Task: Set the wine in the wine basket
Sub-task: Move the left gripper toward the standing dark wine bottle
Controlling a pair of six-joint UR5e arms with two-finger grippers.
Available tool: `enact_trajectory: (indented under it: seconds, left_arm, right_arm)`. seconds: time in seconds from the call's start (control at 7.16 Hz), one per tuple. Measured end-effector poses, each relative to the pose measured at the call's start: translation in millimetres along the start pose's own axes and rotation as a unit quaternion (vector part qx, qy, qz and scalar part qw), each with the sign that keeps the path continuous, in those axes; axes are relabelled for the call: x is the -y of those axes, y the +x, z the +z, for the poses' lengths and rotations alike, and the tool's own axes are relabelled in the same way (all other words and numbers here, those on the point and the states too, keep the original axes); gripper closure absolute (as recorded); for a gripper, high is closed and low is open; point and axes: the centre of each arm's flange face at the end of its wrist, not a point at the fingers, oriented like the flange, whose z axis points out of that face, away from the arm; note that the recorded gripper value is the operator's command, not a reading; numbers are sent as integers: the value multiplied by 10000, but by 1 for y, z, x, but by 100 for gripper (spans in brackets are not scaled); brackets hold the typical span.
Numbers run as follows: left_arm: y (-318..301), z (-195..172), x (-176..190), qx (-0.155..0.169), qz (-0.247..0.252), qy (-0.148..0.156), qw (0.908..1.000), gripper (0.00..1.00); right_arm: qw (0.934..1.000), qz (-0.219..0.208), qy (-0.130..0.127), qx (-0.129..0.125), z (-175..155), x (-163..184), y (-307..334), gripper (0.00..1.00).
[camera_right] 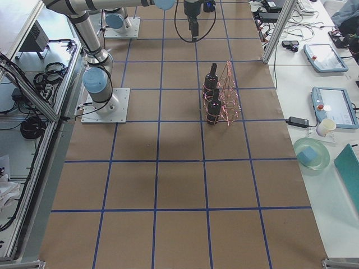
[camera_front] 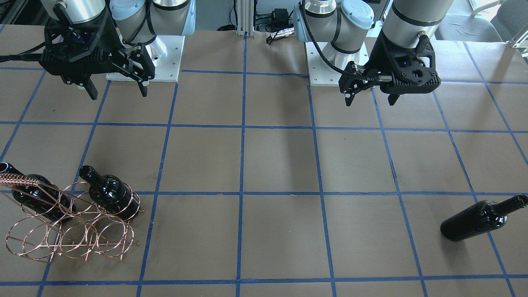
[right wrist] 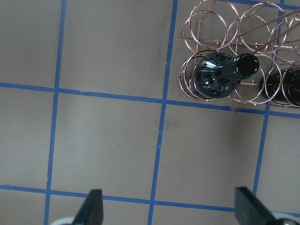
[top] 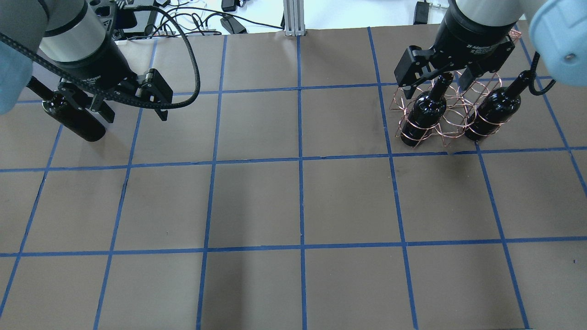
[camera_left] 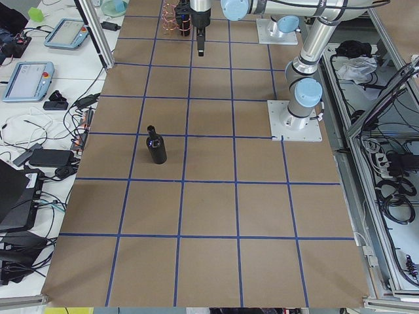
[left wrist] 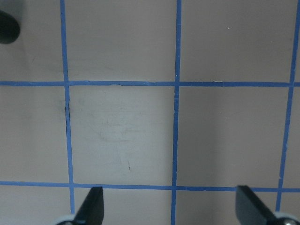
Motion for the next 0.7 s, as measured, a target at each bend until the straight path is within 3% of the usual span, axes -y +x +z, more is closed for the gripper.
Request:
enact_trajectory:
  seconds: [0.7]
  left_arm:
    - [-1, 2, 1, 31, -34, -32, 10000, 0]
  right_arm:
    - [9999, 10, -104, 21, 5, 0, 0, 0]
